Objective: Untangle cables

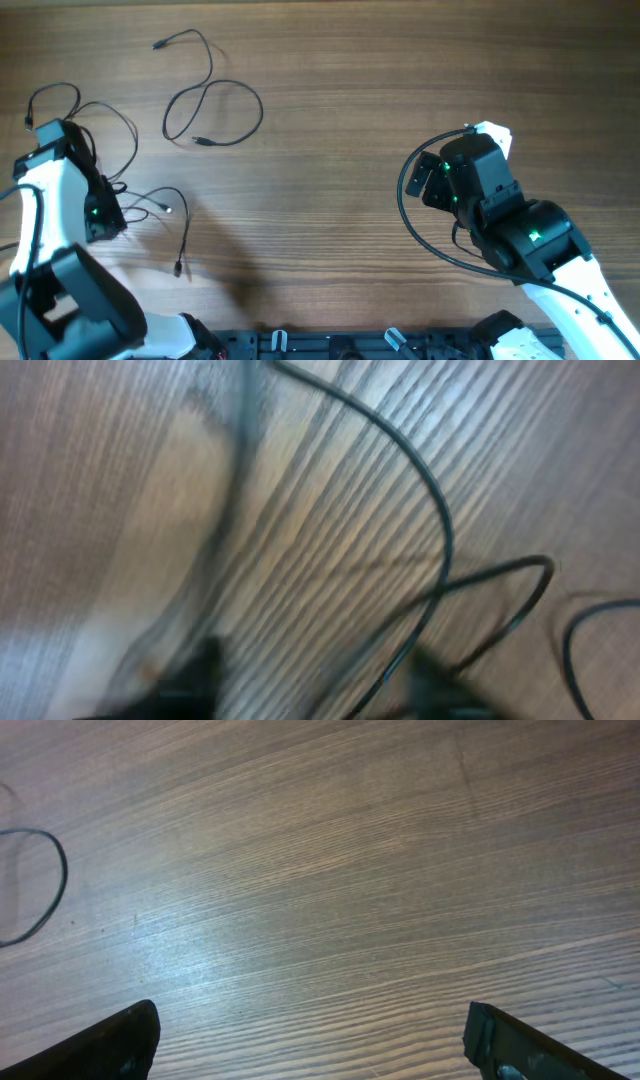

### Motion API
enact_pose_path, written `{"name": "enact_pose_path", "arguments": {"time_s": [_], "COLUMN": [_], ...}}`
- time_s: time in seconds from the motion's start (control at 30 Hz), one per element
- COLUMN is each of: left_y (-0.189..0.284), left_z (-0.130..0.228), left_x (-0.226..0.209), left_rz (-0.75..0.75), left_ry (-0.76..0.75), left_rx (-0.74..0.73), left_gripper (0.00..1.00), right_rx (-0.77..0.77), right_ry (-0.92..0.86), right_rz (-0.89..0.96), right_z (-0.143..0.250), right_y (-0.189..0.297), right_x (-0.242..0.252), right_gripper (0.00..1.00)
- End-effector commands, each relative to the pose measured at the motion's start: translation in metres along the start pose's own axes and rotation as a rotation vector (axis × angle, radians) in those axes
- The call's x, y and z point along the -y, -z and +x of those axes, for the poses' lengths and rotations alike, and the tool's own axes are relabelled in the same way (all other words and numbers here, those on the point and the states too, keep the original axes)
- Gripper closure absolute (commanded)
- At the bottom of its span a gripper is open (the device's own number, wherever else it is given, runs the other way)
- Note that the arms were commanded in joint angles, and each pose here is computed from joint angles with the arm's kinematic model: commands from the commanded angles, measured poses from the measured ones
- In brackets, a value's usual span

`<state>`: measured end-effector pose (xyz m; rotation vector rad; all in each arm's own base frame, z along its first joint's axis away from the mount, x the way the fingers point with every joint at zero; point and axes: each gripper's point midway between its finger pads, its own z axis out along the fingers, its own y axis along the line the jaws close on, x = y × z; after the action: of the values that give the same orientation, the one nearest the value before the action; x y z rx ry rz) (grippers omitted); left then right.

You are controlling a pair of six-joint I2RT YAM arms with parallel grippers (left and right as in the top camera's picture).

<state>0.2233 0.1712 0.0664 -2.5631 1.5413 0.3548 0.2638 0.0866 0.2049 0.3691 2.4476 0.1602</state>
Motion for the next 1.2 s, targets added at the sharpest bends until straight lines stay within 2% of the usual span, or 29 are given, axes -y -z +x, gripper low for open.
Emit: {"name": "enact_pose_path", "arguments": {"time_s": [0.0, 0.1, 0.17, 0.23, 0.3, 0.37, 0.47, 0.6, 0.87, 1.07, 1.17], "left_y": [-0.011, -0.009, 0.000, 0.016, 0.041, 0.097, 0.154, 0.192, 0.228, 0.256, 0.271], "left_z": [0.004, 0.014, 0.026, 0.039, 0.056, 0.081, 0.097, 0.114, 0.174, 0.237, 0.254], "left_x": [-0.003, -0.005, 0.001, 0.017, 0.042, 0.079, 0.092, 0.077, 0.040, 0.001, -0.017], "left_rz": [-0.043, -0.046, 0.007, 0.121, 0.303, 0.659, 0.955, 1.074, 1.138, 1.278, 1.367], "left_ry": [0.046, 0.013, -0.026, -0.106, -0.241, -0.507, -0.727, -0.810, -1.005, -1.334, -1.459], "left_rx": [-0.015, -0.076, -0.158, -0.248, -0.349, -0.464, -0.485, -0.536, -0.603, -0.604, -0.574], "left_gripper": [0.00, 0.00, 0.00, 0.00, 0.00, 0.00, 0.00, 0.00, 0.00, 0.00, 0.00], "right_rx": [0.008, 0.008, 0.008, 0.009, 0.008, 0.008, 0.009, 0.008, 0.000, -0.001, -0.001], "right_ry": [-0.012, -0.012, -0.012, -0.013, -0.012, -0.012, -0.013, -0.012, -0.010, -0.009, -0.009], "right_rz": [0.017, 0.017, 0.017, 0.017, 0.017, 0.017, 0.017, 0.017, 0.023, 0.025, 0.025], "right_z": [-0.002, -0.002, -0.002, -0.002, -0.002, -0.002, -0.002, -0.002, -0.001, 0.000, 0.000], "right_y": [-0.001, -0.001, -0.001, -0.001, -0.001, -0.001, -0.001, -0.001, -0.004, -0.004, -0.005], "right_x": [0.003, 0.003, 0.003, 0.003, 0.003, 0.003, 0.003, 0.003, 0.003, 0.003, 0.003], "right_gripper": [0.00, 0.00, 0.00, 0.00, 0.00, 0.00, 0.00, 0.00, 0.00, 0.00, 0.00]}}
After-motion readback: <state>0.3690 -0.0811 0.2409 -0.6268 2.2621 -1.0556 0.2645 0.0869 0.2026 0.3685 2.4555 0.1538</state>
